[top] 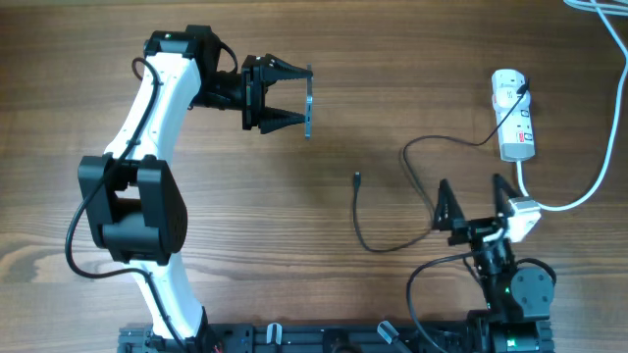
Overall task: Plug charger to phone and switch on socket
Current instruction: 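Raise the right arm and move its gripper toward the cable plug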
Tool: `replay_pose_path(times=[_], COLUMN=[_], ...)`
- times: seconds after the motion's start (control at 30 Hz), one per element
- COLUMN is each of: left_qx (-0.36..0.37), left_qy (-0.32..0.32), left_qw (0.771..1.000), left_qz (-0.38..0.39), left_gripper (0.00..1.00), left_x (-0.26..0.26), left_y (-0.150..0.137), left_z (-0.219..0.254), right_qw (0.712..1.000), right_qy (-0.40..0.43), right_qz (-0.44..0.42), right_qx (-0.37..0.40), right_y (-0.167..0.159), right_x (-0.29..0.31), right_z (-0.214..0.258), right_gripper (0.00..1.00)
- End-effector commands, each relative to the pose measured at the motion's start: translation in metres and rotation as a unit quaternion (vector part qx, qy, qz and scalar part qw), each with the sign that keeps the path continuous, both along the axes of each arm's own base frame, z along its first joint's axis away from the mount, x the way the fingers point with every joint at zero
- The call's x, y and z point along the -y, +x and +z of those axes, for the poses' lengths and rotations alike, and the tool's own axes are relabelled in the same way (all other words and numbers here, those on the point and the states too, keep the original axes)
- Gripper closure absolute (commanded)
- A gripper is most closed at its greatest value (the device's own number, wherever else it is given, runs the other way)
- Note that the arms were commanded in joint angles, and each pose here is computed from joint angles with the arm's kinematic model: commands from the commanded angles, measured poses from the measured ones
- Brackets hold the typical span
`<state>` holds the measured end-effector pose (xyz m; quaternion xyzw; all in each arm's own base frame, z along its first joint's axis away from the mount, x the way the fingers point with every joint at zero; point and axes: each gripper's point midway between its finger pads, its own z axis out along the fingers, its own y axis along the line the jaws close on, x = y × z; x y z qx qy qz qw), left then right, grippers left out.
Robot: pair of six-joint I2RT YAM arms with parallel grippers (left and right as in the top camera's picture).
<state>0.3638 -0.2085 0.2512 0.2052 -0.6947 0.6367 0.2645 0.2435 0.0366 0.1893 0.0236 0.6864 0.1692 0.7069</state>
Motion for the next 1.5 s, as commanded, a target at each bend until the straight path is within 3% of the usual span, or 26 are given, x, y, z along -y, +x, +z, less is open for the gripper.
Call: replay_pose_path(times=[0.0, 0.07, 0.17, 0.27, 0.43, 0.57, 0.73, 0.83, 0.97, 1.1, 1.33, 1.47], left_qx=[0.024, 0.024, 0.025, 0.026, 0.026, 0.026, 0.026, 0.026, 0.026, 0.026, 0.027, 0.027], left_qy=[-0.03, -0.03, -0.03, -0.03, -0.03, -0.03, -0.03, -0.03, -0.029, -0.029, -0.029, -0.029], left_qw=[0.999, 0.999, 0.999, 0.999, 0.999, 0.999, 0.999, 0.999, 0.999, 0.999, 0.999, 0.999], left_qz=[0.006, 0.006, 0.006, 0.006, 0.006, 0.006, 0.006, 0.006, 0.006, 0.006, 0.006, 0.006], left_gripper=[0.35, 0.34, 0.34, 0.35, 0.35, 0.35, 0.35, 0.35, 0.35, 0.35, 0.35, 0.35], left_x=[-0.002, -0.002, -0.002, -0.002, -0.002, -0.002, -0.002, -0.002, -0.002, -0.002, -0.002, -0.002], left_y=[-0.001, -0.001, -0.001, -0.001, -0.001, -0.001, -0.001, -0.001, -0.001, -0.001, -0.001, -0.001], left_z=[0.028, 0.028, 0.028, 0.028, 0.028, 0.028, 0.028, 0.028, 0.028, 0.028, 0.028, 0.028], right_qw=[0.947, 0.921, 0.924, 0.919, 0.93, 0.953, 0.952, 0.925, 0.865, 0.831, 0.854, 0.887], right_qy=[0.283, 0.341, 0.288, 0.255, 0.18, 0.083, 0.008, 0.021, 0.175, 0.141, 0.156, 0.174], right_qz=[0.128, 0.168, 0.251, 0.282, 0.289, 0.276, 0.306, 0.38, 0.444, 0.52, 0.479, 0.396], right_qx=[-0.085, -0.087, 0.019, 0.107, 0.141, 0.09, 0.007, -0.024, -0.155, -0.139, -0.131, -0.16], right_y=[-0.013, -0.019, -0.043, -0.066, -0.084, -0.074, -0.055, -0.05, -0.039, -0.045, -0.031, -0.004], right_x=[-0.038, -0.047, -0.061, -0.063, -0.069, -0.078, -0.092, -0.109, -0.124, -0.134, -0.129, -0.116], right_z=[0.003, 0.018, 0.07, 0.114, 0.165, 0.185, 0.202, 0.221, 0.217, 0.222, 0.225, 0.202], right_gripper=[0.0, 0.0, 0.0, 0.0, 0.0, 0.0, 0.0, 0.0, 0.0, 0.05, 0.05, 0.04])
